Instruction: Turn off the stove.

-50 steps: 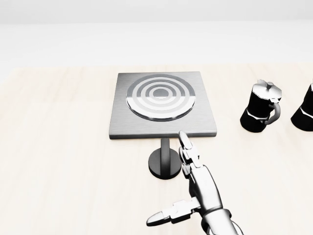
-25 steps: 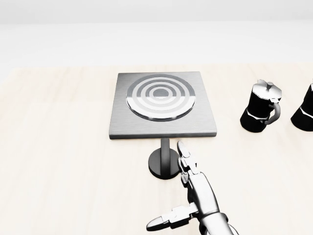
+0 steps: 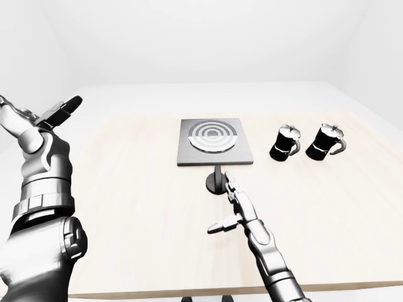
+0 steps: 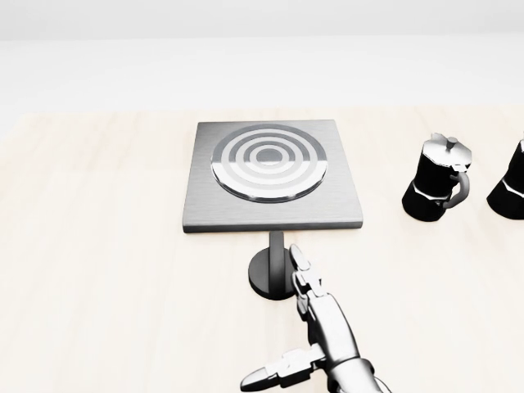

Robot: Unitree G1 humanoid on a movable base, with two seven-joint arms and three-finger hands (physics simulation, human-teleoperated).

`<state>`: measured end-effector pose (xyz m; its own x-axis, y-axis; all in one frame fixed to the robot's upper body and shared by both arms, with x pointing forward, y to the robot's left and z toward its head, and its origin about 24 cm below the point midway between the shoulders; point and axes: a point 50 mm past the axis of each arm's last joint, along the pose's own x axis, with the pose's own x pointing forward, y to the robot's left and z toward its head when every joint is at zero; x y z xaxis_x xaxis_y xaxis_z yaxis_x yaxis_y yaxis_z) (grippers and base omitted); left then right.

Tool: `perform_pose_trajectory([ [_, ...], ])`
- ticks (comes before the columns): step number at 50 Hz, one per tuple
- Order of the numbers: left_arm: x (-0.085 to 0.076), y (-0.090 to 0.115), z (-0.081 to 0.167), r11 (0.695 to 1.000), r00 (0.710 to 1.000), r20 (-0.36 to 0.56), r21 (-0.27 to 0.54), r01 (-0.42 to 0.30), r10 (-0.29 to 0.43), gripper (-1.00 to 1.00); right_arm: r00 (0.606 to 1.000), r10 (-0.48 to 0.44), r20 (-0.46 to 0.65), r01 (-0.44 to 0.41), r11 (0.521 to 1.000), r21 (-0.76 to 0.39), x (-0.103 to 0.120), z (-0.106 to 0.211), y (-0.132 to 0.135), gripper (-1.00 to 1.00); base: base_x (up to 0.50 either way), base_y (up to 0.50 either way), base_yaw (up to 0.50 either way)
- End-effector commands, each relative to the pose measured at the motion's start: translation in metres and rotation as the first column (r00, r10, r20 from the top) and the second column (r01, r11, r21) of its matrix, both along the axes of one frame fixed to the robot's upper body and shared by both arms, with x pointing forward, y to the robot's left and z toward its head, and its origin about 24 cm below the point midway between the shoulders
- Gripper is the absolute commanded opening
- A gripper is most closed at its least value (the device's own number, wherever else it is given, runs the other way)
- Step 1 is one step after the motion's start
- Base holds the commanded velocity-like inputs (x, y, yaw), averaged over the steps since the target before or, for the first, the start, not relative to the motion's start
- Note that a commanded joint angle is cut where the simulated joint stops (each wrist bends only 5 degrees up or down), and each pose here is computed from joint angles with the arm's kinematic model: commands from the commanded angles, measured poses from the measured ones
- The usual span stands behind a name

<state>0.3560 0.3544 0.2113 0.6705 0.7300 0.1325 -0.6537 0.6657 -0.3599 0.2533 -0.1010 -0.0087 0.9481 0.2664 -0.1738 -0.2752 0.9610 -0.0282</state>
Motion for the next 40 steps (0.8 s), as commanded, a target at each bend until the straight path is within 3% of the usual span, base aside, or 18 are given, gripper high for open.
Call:
perform_pose_trajectory([
  [1,0.000,0.000,0.000,1.000,1.000,-0.003,0.001,0.001,-0.001,1.00,1.000,0.016,-0.010,-0.016,1.000,-0.002,-0.001,-0.002,0.004,1.00,0.00,0.00,0.00],
  [25,0.000,0.000,-0.001,1.000,1.000,-0.003,-0.003,0.000,0.000,1.00,0.995,0.097,-0.027,-0.098,0.995,-0.012,0.005,-0.004,0.029,1.00,0.00,0.00,0.00],
  [40,0.000,0.000,-0.001,1.000,1.000,-0.002,-0.005,0.003,-0.003,1.00,0.984,0.178,0.020,-0.177,0.984,-0.033,0.040,0.017,0.048,1.00,0.00,0.00,0.00],
])
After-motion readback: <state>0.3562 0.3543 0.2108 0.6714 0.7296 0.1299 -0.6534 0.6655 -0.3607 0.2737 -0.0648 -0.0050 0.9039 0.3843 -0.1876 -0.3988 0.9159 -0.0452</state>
